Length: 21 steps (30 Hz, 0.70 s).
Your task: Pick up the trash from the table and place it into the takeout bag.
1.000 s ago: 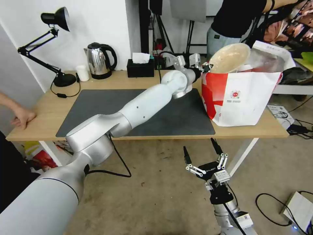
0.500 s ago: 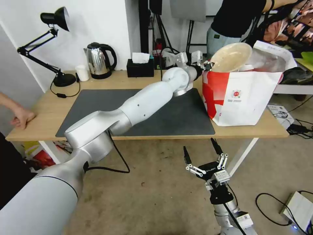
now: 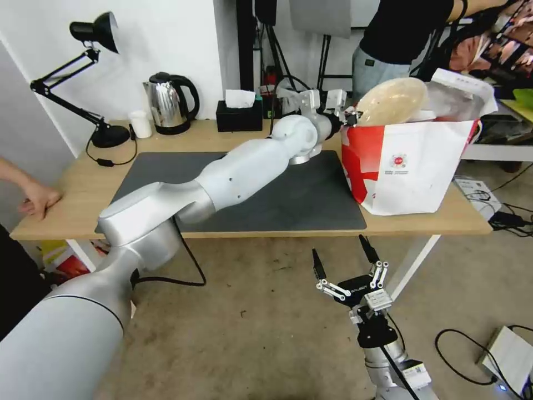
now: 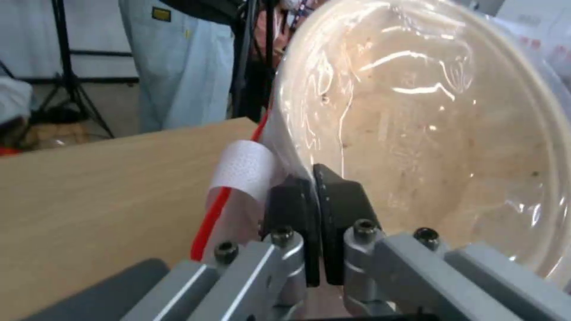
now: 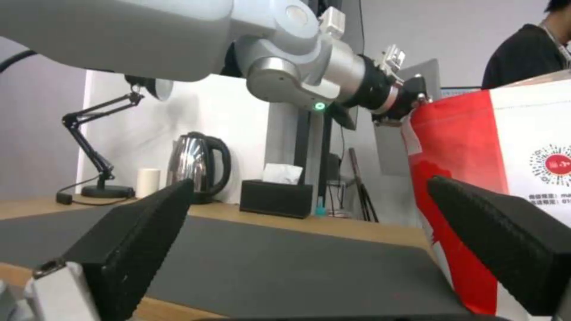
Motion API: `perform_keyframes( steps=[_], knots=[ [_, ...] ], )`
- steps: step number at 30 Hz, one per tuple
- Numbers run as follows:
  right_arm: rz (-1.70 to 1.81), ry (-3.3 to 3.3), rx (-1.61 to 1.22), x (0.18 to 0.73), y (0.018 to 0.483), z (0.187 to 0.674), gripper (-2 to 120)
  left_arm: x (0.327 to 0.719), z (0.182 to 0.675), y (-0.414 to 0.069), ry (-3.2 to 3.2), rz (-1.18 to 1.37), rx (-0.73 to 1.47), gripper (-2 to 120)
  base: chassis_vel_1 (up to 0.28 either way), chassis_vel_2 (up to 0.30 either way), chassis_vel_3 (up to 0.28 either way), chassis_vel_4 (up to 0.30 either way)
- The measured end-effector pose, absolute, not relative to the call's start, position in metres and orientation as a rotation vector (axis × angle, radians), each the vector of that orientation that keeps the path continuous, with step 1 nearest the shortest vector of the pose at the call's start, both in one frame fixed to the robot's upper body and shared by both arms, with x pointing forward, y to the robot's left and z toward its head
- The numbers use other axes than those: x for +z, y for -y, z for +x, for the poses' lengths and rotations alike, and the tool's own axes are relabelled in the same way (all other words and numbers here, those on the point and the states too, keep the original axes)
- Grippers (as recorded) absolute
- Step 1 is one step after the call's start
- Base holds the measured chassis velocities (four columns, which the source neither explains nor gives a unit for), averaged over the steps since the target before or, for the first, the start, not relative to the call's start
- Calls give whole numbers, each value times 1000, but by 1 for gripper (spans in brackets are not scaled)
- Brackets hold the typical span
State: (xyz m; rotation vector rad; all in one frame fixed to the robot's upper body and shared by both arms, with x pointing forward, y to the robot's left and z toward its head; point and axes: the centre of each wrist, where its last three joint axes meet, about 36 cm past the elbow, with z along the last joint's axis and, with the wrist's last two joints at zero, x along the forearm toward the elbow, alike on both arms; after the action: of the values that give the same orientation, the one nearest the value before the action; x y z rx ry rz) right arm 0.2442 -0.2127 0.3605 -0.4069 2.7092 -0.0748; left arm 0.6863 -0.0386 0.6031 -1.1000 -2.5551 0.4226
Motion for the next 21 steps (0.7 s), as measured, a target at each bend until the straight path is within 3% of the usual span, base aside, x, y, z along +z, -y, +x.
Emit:
perform_keyframes(
  steps=[9,21],
  knots=[
    [-407,-2709,-75,360,213,244,100,601,691,43,2629,-1118,174,0,0,0,0,0],
    [-407,-2709,-75,360,213,244,100,606,696,33,2659,-1125,60,3,0,0,0,0]
  ],
)
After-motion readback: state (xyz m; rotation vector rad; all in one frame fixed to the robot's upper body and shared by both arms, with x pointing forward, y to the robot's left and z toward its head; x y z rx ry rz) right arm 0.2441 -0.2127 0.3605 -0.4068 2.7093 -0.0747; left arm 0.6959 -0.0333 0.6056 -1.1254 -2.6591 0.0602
